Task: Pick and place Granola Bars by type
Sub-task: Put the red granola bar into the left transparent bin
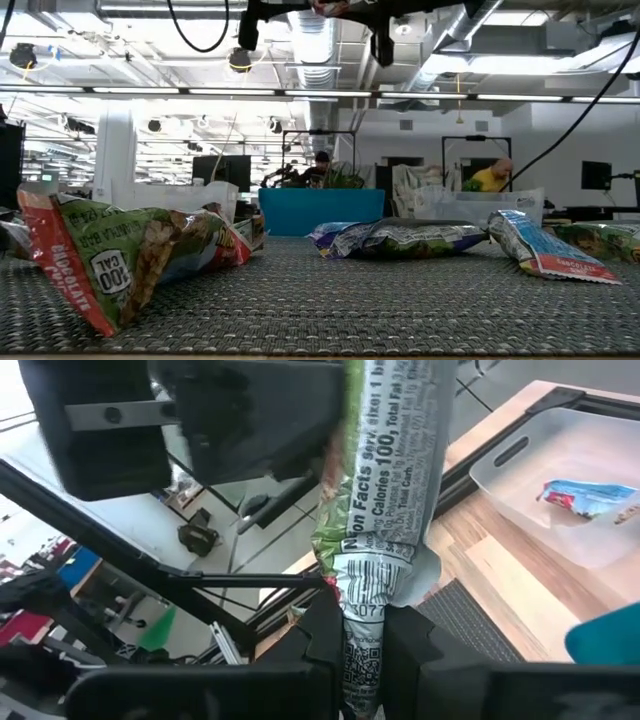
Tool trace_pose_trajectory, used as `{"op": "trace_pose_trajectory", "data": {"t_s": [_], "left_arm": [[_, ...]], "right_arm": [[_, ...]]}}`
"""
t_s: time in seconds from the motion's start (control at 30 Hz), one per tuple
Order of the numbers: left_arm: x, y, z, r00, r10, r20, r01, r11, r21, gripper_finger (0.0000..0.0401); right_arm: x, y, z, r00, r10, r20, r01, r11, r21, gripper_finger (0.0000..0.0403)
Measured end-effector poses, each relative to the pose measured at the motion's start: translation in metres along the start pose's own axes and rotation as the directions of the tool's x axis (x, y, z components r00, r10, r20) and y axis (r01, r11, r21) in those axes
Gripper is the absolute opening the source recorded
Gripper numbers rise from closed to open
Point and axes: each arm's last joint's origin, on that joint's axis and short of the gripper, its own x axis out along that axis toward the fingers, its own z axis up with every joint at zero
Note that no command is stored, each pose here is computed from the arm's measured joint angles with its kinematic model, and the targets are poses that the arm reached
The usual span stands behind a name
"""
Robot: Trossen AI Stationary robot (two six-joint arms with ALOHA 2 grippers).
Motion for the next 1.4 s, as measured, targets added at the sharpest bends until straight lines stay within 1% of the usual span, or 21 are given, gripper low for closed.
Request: {"op": "trace_pose_trajectory", "data": {"t_s": [0.17, 0.23, 0.33, 0.43, 0.57, 0.67, 0.8, 0.87, 0.97, 1.07, 1.17, 1.23, 1.27, 1.33, 1.4], "left_arm": [[0.000, 0.000, 0.000, 1.000, -0.002, -0.001, 0.002, 1.000, 0.026, 0.0035], [0.000, 0.000, 0.000, 1.000, -0.002, -0.001, 0.002, 0.999, 0.036, 0.0017], [0.000, 0.000, 0.000, 1.000, 0.000, -0.002, 0.000, 0.999, 0.054, 0.0008], [0.000, 0.002, -0.001, 0.999, 0.036, 0.008, -0.037, 0.996, 0.078, 0.0013], [0.000, 0.014, -0.004, 0.985, 0.169, -0.020, -0.165, 0.978, 0.125, 0.0013], [-0.002, 0.027, -0.006, 0.954, 0.299, -0.036, -0.290, 0.944, 0.155, 0.0007], [-0.004, 0.043, -0.008, 0.903, 0.424, -0.066, -0.407, 0.895, 0.181, 0.0006], [-0.006, 0.053, -0.008, 0.861, 0.503, -0.078, -0.483, 0.856, 0.186, 0.0007], [-0.011, 0.070, -0.008, 0.777, 0.620, -0.105, -0.591, 0.777, 0.216, 0.0006], [-0.019, 0.087, -0.009, 0.672, 0.724, -0.155, -0.679, 0.686, 0.262, 0.0004], [-0.030, 0.102, -0.009, 0.546, 0.820, -0.171, -0.761, 0.571, 0.308, 0.0005], [-0.037, 0.111, -0.007, 0.465, 0.871, -0.162, -0.798, 0.491, 0.349, 0.0007], [-0.039, 0.114, -0.006, 0.434, 0.888, -0.154, -0.809, 0.459, 0.367, 0.0007], [-0.043, 0.119, -0.004, 0.387, 0.912, -0.138, -0.816, 0.408, 0.410, 0.0007], [-0.044, 0.123, -0.001, 0.361, 0.925, -0.116, -0.817, 0.374, 0.439, 0.0008]], "right_arm": [[0.000, 0.000, 0.000, 1.000, 0.002, 0.003, -0.002, 1.000, -0.001, 0.0041], [0.000, 0.000, 0.000, 1.000, 0.003, 0.005, -0.003, 1.000, -0.003, 0.0050], [0.000, 0.000, 0.000, 1.000, -0.005, 0.006, 0.006, 1.000, -0.025, 0.0058], [0.000, -0.003, -0.001, 1.000, -0.031, -0.003, 0.030, 0.997, -0.074, 0.0067], [-0.002, -0.012, -0.005, 0.993, -0.103, -0.062, 0.093, 0.986, -0.136, 0.0089], [-0.009, -0.019, -0.008, 0.978, -0.168, -0.126, 0.145, 0.974, -0.172, 0.0106], [-0.020, -0.026, -0.011, 0.944, -0.282, -0.173, 0.245, 0.947, -0.207, 0.0119], [-0.027, -0.028, -0.013, 0.918, -0.346, -0.194, 0.296, 0.923, -0.245, 0.0122], [-0.037, -0.029, -0.017, 0.873, -0.428, -0.233, 0.354, 0.885, -0.302, 0.0122], [-0.044, -0.030, -0.021, 0.839, -0.474, -0.268, 0.378, 0.861, -0.339, 0.0120], [-0.048, -0.029, -0.022, 0.823, -0.495, -0.278, 0.394, 0.851, -0.347, 0.0119], [-0.048, -0.029, -0.022, 0.820, -0.499, -0.280, 0.395, 0.848, -0.354, 0.0119], [-0.048, -0.028, -0.022, 0.822, -0.499, -0.275, 0.395, 0.847, -0.357, 0.0119], [-0.048, -0.028, -0.022, 0.822, -0.499, -0.274, 0.394, 0.847, -0.358, 0.0119], [-0.048, -0.028, -0.022, 0.822, -0.498, -0.274, 0.393, 0.847, -0.358, 0.0119]]}}
